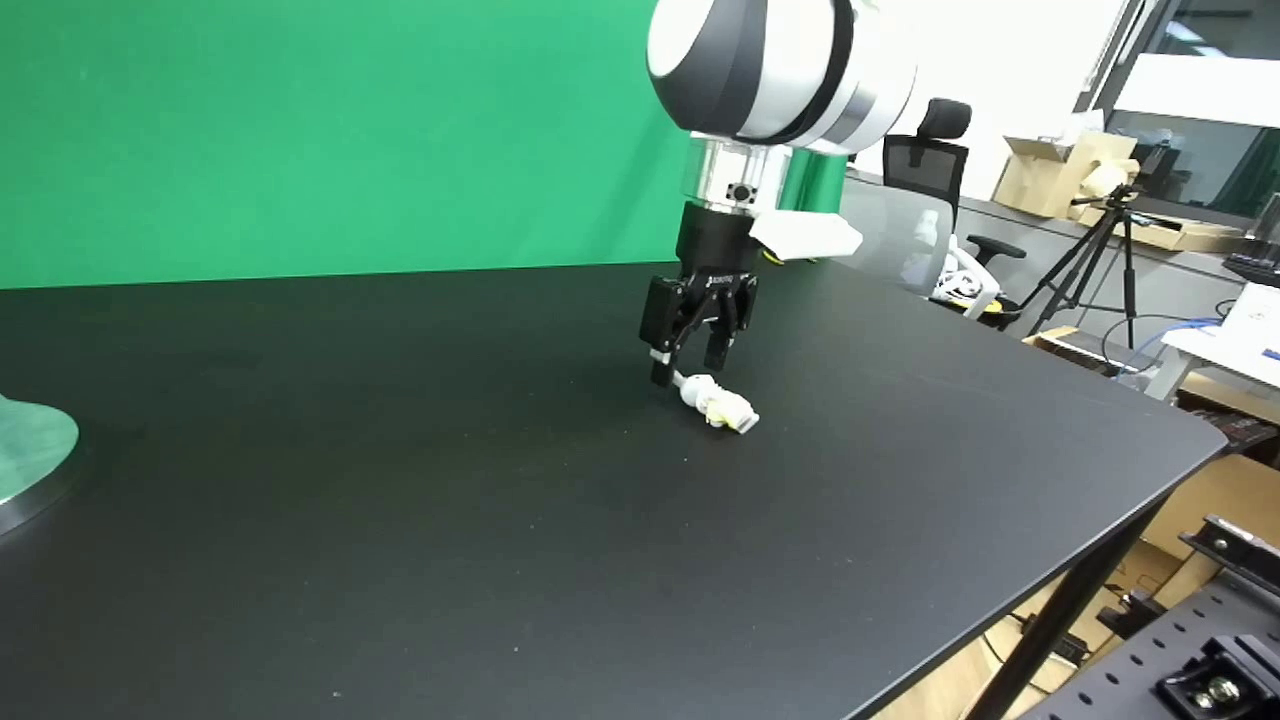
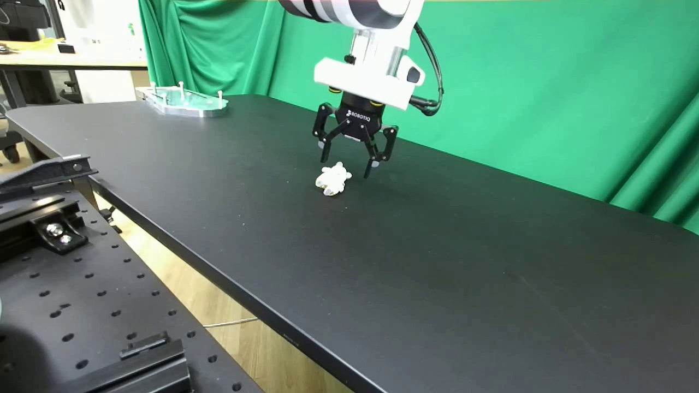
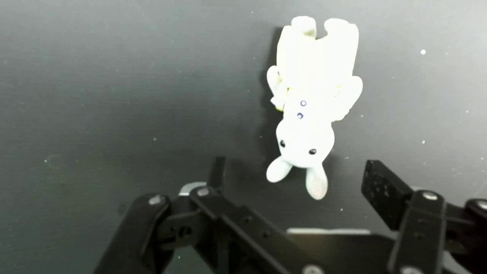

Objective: Move the white toy to the right

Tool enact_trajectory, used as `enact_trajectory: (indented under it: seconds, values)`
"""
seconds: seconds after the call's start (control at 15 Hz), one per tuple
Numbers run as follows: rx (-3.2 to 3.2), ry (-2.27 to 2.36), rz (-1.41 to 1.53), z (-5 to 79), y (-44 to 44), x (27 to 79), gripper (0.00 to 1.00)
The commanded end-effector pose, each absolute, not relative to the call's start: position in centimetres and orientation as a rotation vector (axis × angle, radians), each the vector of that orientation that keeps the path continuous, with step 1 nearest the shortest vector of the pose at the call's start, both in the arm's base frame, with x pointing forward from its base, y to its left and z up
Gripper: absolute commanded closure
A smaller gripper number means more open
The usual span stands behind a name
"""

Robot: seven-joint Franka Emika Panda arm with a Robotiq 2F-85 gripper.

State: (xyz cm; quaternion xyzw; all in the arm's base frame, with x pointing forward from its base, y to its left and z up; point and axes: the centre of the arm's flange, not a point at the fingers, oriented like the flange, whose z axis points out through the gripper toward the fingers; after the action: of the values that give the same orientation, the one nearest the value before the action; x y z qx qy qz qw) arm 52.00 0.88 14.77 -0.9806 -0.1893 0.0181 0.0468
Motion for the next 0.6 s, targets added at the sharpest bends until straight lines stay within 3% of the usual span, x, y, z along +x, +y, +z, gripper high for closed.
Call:
enact_trajectory:
  seconds: [0.0, 0.53]
  values:
    - [-2.97, -0.572, 0.1, 14.31, 0.43, 52.96, 0.4]
    - [-2.951, -0.587, 0.144, 14.16, 0.37, 52.95, 0.92]
